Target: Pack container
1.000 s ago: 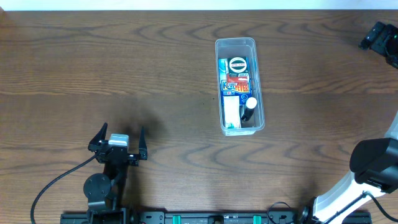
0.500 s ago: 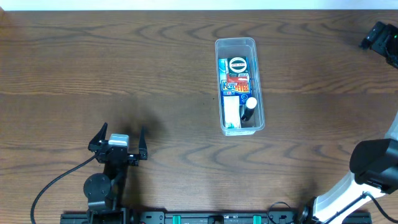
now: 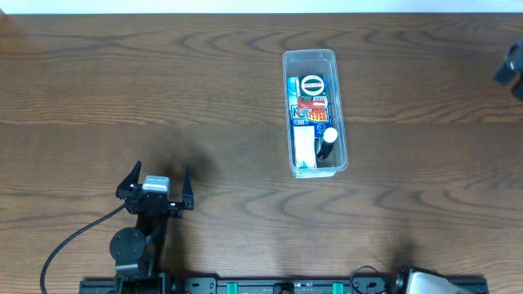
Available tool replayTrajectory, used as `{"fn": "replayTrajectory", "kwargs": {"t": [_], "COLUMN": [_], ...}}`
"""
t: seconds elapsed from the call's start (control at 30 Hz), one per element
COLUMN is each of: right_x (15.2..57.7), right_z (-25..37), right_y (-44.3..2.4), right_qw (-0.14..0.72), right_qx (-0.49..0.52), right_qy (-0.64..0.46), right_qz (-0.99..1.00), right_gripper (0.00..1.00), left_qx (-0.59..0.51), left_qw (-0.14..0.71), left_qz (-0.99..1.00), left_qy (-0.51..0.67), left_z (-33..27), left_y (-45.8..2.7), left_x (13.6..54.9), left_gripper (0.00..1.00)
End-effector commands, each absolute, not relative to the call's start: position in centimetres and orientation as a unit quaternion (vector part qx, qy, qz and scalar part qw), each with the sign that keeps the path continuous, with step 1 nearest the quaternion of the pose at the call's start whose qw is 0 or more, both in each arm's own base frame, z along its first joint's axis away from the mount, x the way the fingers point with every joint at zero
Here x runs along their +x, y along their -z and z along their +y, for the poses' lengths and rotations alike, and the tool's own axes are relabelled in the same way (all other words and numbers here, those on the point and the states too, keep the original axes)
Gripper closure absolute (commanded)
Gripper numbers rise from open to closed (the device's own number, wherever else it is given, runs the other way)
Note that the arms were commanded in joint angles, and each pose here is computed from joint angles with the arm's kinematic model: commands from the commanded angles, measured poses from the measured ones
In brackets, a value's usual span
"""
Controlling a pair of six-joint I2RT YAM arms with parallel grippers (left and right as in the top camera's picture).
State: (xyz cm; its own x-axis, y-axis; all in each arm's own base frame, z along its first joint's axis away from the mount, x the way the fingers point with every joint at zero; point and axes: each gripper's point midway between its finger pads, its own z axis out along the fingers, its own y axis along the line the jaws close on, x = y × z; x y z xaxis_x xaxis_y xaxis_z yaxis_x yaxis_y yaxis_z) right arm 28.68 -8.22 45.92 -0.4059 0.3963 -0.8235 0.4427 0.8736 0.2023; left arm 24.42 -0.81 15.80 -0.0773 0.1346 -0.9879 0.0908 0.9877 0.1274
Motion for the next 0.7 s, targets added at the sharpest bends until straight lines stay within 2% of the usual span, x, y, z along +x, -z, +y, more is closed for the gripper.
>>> {"fn": "replayTrajectory", "kwargs": {"t": [0.0,0.17,0.37,0.67], "right_x": [26.7,22.6,18.5,20.9], "right_z": [-7.4,-6.5,-7.0,-3.3], "right_y": [-45.5,-43.6,-39.4,-33.7], "right_qw": [0.484,0.482,0.465,0.556], "right_qx": [0.246,0.247,0.241,0.163], "right_qy": [0.021,0.022,0.077,-0.009], "right_qz": [0.839,0.840,0.848,0.815], "right_gripper": [0.01,0.01,0.01,0.01], "left_qx": [0.078,0.078,0.078,0.078], "left_qw": [0.659,0.659,0.659,0.659], "left_qz": [0.748,0.748,0.748,0.748], "left_qy": [-0.007,-0.007,-0.007,-0.007], "left_z": [-1.0,-1.0,-1.0,-1.0], "left_y": [-14.2,-14.2,-14.2,-14.2], "left_x": [24.4,24.4,24.4,24.4], "left_gripper": [0.02,0.02,0.02,0.02]}}
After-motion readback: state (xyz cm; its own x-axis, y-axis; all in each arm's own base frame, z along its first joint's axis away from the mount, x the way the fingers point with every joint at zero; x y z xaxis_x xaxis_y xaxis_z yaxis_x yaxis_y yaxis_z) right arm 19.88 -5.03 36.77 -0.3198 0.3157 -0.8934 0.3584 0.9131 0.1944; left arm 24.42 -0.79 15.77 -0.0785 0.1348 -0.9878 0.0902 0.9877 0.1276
